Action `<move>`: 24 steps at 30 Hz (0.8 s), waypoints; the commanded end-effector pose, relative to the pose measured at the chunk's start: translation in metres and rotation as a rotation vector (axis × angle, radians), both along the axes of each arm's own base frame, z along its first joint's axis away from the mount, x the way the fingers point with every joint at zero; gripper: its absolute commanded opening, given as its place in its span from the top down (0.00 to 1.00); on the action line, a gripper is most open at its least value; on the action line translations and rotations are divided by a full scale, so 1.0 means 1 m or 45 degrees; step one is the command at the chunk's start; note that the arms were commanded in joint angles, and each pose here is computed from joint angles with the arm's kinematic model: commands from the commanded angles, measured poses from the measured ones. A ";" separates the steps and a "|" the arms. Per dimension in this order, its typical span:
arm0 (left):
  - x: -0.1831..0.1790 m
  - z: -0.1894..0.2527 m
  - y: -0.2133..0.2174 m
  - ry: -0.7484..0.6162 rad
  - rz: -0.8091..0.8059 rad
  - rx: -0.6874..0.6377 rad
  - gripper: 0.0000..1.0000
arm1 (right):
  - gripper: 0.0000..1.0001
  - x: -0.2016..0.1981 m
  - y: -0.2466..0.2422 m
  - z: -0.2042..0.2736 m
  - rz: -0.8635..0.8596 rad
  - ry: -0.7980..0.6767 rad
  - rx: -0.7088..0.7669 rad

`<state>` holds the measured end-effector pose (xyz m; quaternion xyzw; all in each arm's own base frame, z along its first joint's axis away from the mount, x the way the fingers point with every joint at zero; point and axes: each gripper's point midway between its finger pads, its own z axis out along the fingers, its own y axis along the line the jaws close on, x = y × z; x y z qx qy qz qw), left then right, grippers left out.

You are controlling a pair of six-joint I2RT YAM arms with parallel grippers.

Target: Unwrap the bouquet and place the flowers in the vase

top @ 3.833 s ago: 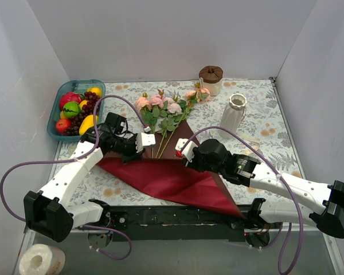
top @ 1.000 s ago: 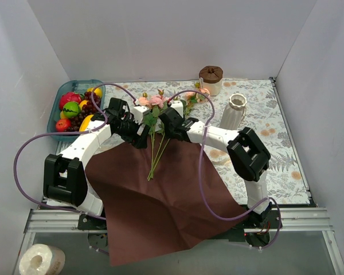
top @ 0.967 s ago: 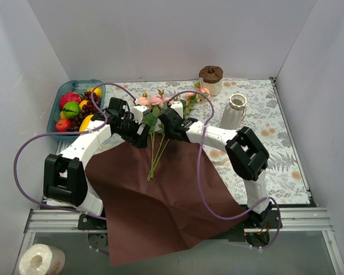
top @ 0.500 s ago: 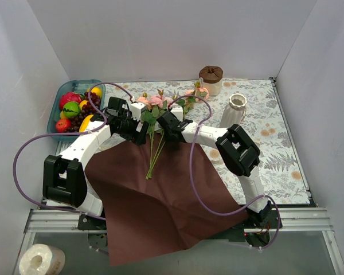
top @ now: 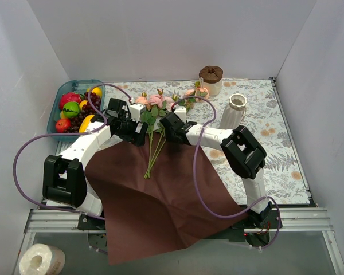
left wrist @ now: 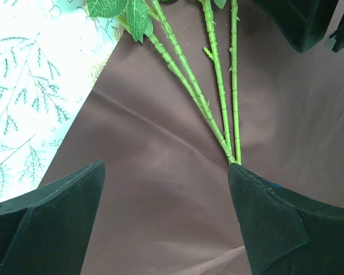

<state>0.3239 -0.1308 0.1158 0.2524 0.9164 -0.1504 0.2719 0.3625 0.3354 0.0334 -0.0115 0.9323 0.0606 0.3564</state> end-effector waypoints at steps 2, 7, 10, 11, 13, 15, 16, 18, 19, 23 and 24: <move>-0.002 0.013 0.001 -0.050 0.005 -0.010 0.12 | 0.49 0.016 0.014 0.040 -0.040 -0.115 0.149; -0.003 0.011 0.002 -0.063 -0.006 -0.001 0.12 | 0.50 0.015 0.014 0.049 -0.043 -0.152 0.196; -0.003 0.010 0.001 -0.057 -0.006 -0.004 0.12 | 0.48 0.018 0.021 0.058 -0.008 -0.206 0.267; -0.002 0.011 0.001 -0.057 -0.002 -0.008 0.12 | 0.48 0.018 0.024 0.058 0.009 -0.205 0.270; -0.003 0.011 0.000 -0.058 -0.008 -0.018 0.12 | 0.46 0.022 0.029 0.055 0.011 -0.191 0.256; -0.002 0.011 -0.001 -0.058 -0.008 -0.018 0.12 | 0.45 0.023 0.036 0.054 0.031 -0.180 0.269; -0.003 0.011 0.000 -0.053 -0.010 -0.012 0.12 | 0.45 0.023 0.037 0.051 0.035 -0.174 0.273; -0.003 0.011 0.001 -0.065 -0.015 -0.006 0.12 | 0.45 0.025 0.043 0.052 0.045 -0.181 0.303; -0.004 0.010 0.002 -0.063 -0.013 -0.001 0.12 | 0.45 0.025 0.042 0.045 0.039 -0.163 0.291; -0.004 0.010 0.004 -0.076 -0.018 0.011 0.13 | 0.45 0.029 0.036 0.033 -0.012 -0.126 0.203; -0.004 0.010 0.004 -0.076 -0.018 0.011 0.12 | 0.46 0.027 0.032 0.028 -0.023 -0.103 0.170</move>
